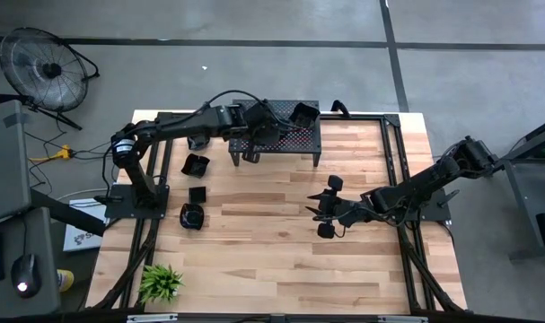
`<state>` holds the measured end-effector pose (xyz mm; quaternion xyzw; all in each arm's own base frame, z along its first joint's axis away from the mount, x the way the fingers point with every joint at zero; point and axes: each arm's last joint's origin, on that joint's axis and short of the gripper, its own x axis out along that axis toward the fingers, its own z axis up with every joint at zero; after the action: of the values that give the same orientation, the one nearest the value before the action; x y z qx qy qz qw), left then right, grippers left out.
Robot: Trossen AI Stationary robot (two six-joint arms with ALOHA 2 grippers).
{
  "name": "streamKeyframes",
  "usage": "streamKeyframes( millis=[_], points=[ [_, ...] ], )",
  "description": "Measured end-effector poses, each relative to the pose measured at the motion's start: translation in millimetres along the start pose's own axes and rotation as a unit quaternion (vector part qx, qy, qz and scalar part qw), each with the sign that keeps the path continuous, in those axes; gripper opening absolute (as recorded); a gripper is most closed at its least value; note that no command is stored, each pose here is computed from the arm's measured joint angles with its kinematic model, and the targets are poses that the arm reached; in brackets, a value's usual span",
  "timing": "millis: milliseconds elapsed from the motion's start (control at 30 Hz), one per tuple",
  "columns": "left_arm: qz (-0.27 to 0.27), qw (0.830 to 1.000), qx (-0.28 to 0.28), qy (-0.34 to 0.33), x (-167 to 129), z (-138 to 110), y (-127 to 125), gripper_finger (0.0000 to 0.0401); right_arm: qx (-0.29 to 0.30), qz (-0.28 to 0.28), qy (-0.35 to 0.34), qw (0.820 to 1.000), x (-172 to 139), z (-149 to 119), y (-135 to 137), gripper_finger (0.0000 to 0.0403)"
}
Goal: Pick & Place Mini shaped plates
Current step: Adjust the black stacked square plate
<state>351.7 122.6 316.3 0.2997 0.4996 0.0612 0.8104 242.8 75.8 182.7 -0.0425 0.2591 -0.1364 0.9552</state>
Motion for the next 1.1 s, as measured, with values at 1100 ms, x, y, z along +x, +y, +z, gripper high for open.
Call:
streamKeyframes(
  millis=[1100],
  points=[
    [0.056,0.989,0.134,0.034,-3,9,-4,0.0161,0.0,0.004,0.001,1.0,0,0,0,0.0138]
  ],
)
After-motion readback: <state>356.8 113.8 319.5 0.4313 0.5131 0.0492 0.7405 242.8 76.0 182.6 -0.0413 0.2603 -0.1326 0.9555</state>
